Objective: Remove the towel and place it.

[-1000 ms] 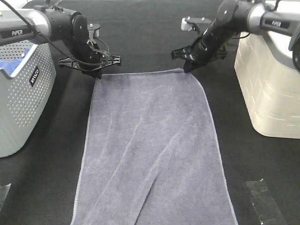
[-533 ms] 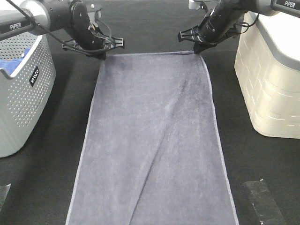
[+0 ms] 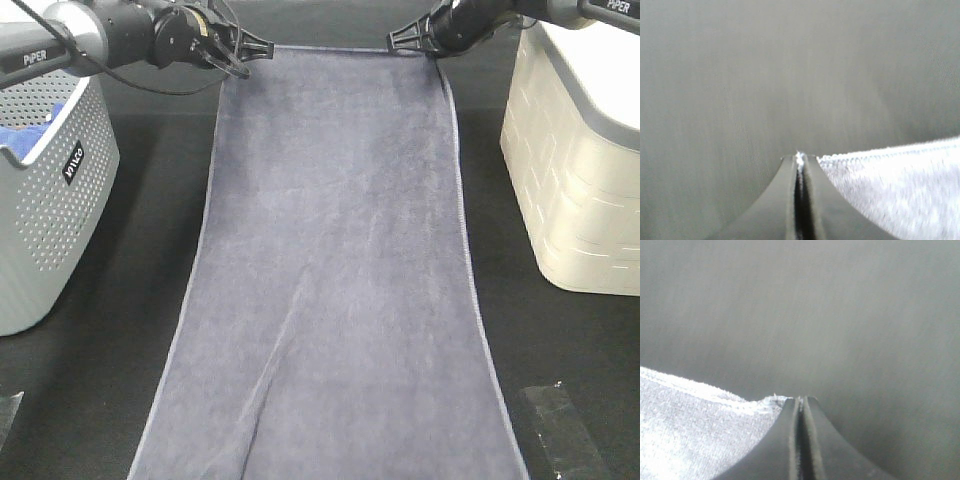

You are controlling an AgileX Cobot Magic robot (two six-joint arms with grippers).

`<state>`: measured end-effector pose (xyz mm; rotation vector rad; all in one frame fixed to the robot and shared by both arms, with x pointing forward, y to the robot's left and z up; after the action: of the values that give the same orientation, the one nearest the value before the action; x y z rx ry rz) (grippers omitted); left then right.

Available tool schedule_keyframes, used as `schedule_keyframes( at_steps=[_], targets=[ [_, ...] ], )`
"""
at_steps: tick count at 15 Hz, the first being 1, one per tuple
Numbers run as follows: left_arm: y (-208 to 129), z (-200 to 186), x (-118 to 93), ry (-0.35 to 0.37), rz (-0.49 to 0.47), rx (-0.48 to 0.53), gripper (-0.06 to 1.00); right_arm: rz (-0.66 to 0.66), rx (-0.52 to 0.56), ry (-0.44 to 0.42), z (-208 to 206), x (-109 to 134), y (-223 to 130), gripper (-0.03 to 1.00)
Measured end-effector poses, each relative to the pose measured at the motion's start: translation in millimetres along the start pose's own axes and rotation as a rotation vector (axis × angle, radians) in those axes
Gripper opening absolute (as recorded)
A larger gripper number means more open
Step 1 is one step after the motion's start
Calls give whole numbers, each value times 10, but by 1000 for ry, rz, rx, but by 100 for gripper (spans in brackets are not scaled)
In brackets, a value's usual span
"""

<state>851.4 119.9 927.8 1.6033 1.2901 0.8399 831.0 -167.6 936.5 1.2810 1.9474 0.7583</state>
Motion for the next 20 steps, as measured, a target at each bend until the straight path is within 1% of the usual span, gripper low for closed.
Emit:
schedule_keyframes(
  at_steps=[2,3,4,6,7,8,9,11,13,14,15,16,17,18,19,20],
  targets=[
    [-26,51,-22,-14,83,-44,1,-39,-71,-22,-4,-30,100,0],
    [-46,66,-26,-17,101,-49,1,-43,-82,-24,3,-29,110,0],
    [-141,130,11,-23,123,-60,1,-57,-146,-28,40,-19,163,0],
    [-252,195,89,-24,124,-64,1,-65,-181,-25,125,7,134,0],
    [-340,249,190,-22,120,-74,1,-68,-191,-17,255,56,33,0],
    [-345,257,213,-24,119,-83,1,-69,-190,-14,303,75,-12,0],
    [-368,285,250,-37,116,-117,1,-69,-186,-8,439,103,-150,0],
    [-455,334,227,-62,116,-145,1,-66,-172,-5,620,94,-363,0],
    [-590,386,213,-75,120,-141,1,-64,-167,-5,710,83,-477,0],
    [-723,429,217,-75,122,-118,1,-63,-166,-3,759,92,-537,0],
    [-755,437,225,-70,122,-105,1,-63,-169,-3,775,94,-553,3],
    [-764,438,231,-66,120,-98,1,-64,-168,-3,785,92,-568,8],
    [-765,439,244,-64,119,-97,4,-63,-171,-5,787,80,-568,17],
    [-771,439,261,-60,117,-93,12,-63,-171,-4,790,81,-572,30],
    [-773,440,275,-57,117,-91,27,-63,-171,-4,790,81,-572,44],
    [-771,440,276,-57,101,-92,46,-63,-171,-4,790,81,-572,56]
  ],
)
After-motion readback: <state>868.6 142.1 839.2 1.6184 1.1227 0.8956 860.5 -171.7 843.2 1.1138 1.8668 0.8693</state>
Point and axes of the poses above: a point on each arm's last joint axis where the gripper is mounted, z pointing out along that axis toward the gripper, x along the wrist's bending axis when the last joint is at zero, y = z × x, the point moved 5 cm from there along z, pointing out along that axis toward the gripper, and after that the axes turned 3 degrees about -z, right-handed, at the moved point
